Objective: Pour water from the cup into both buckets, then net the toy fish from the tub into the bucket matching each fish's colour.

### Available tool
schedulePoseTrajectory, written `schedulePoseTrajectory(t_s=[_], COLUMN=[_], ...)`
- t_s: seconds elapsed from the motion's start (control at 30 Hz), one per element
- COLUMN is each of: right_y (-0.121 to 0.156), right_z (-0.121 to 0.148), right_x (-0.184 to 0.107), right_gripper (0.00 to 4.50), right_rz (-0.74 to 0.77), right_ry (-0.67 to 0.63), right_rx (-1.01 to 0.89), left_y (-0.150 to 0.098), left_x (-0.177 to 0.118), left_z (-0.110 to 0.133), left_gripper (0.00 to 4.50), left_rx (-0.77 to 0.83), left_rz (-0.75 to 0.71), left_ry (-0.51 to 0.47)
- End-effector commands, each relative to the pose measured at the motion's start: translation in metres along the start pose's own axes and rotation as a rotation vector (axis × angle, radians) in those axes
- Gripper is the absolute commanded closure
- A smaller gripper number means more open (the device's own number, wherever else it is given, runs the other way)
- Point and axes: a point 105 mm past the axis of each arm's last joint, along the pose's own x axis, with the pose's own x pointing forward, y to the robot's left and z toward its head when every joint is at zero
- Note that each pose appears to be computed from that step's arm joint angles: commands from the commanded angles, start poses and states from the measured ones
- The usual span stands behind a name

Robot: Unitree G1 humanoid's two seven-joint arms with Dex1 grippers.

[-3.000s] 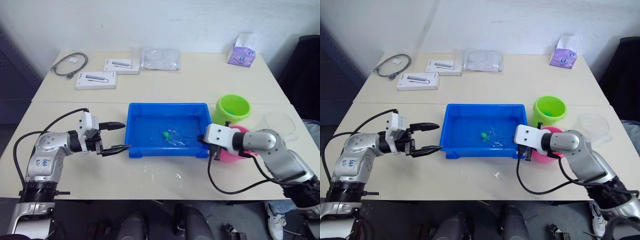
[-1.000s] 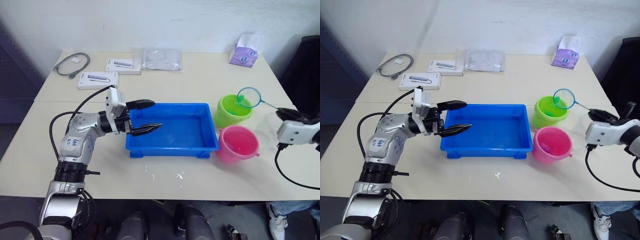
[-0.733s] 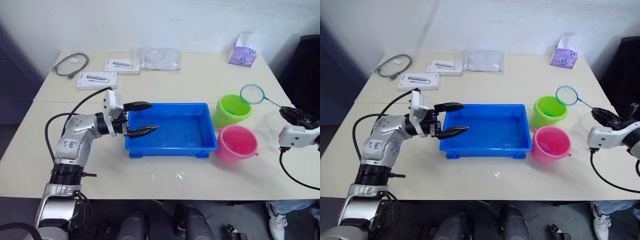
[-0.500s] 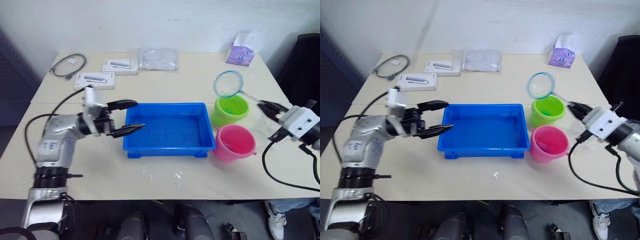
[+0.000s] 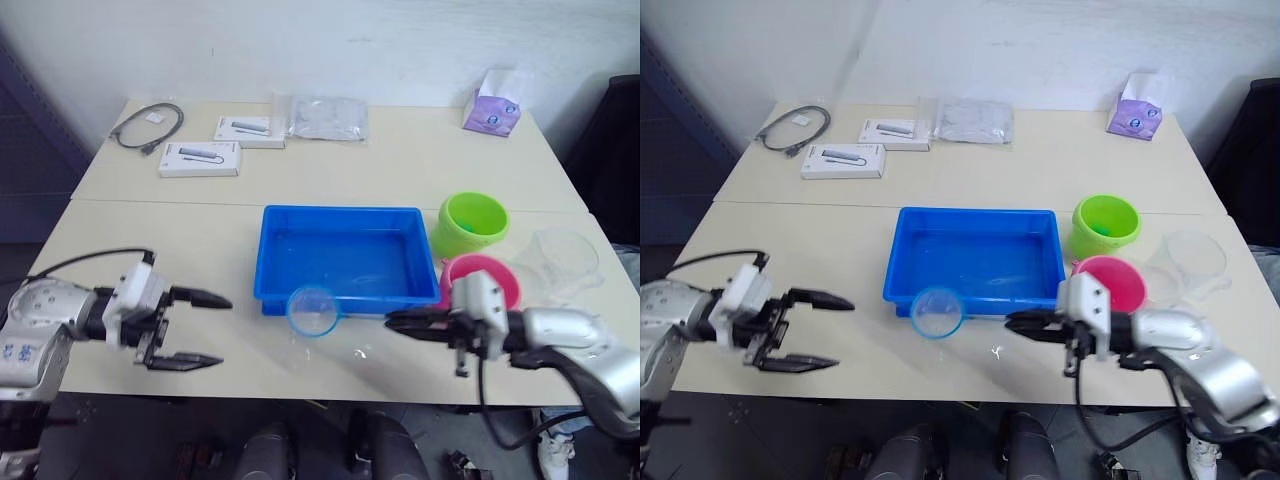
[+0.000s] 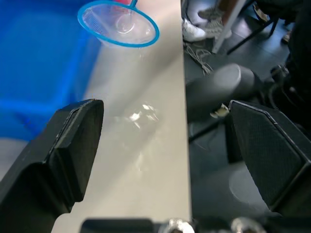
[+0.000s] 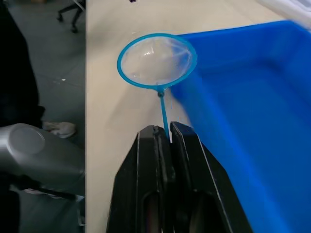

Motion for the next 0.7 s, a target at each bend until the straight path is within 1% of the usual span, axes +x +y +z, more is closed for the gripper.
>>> schedulePoseTrajectory(t_s=[0.03,0.13,0.23,0.33,0.4,0.47,0.5,0.57,0.7], right_y=[0.012,0.014,0.01,0.004,0.002,0.002,-0.001,-0.004,-0.002], right_z=[-0.021,-0.037,-0.051,-0.056,-0.059,-0.06,-0.058,-0.055,-0.035], right_x=[0.012,0.022,0.03,0.032,0.032,0.032,0.032,0.031,0.017], right_gripper=[4.5,4.5,4.5,4.5,4.5,3.65,3.43,2.47,0.45], right_rz=[0.052,0.06,0.06,0.048,0.039,0.055,0.041,0.017,0.012], right_ry=[0.036,0.034,0.046,0.052,0.041,0.03,0.022,0.003,-0.019], right_rx=[-0.028,-0.015,-0.023,-0.049,-0.028,0.019,0.021,0.015,-0.033], left_y=[-0.007,-0.015,-0.016,-0.016,-0.015,-0.016,-0.016,-0.017,-0.019], left_x=[-0.001,0.002,0.002,0.003,0.004,0.005,0.005,0.004,0.0], left_z=[0.007,0.001,-0.002,-0.003,-0.005,-0.007,-0.007,-0.009,-0.013], left_gripper=[0.05,0.05,0.05,0.05,0.05,0.0,0.0,0.0,0.0], left_rx=[0.037,0.0,-0.006,0.009,0.015,0.018,0.017,0.016,-0.027], left_rz=[0.022,0.011,0.025,0.035,0.047,0.048,0.048,0.049,0.044], left_ry=[0.011,0.024,0.037,0.032,0.04,0.041,0.042,0.044,0.073])
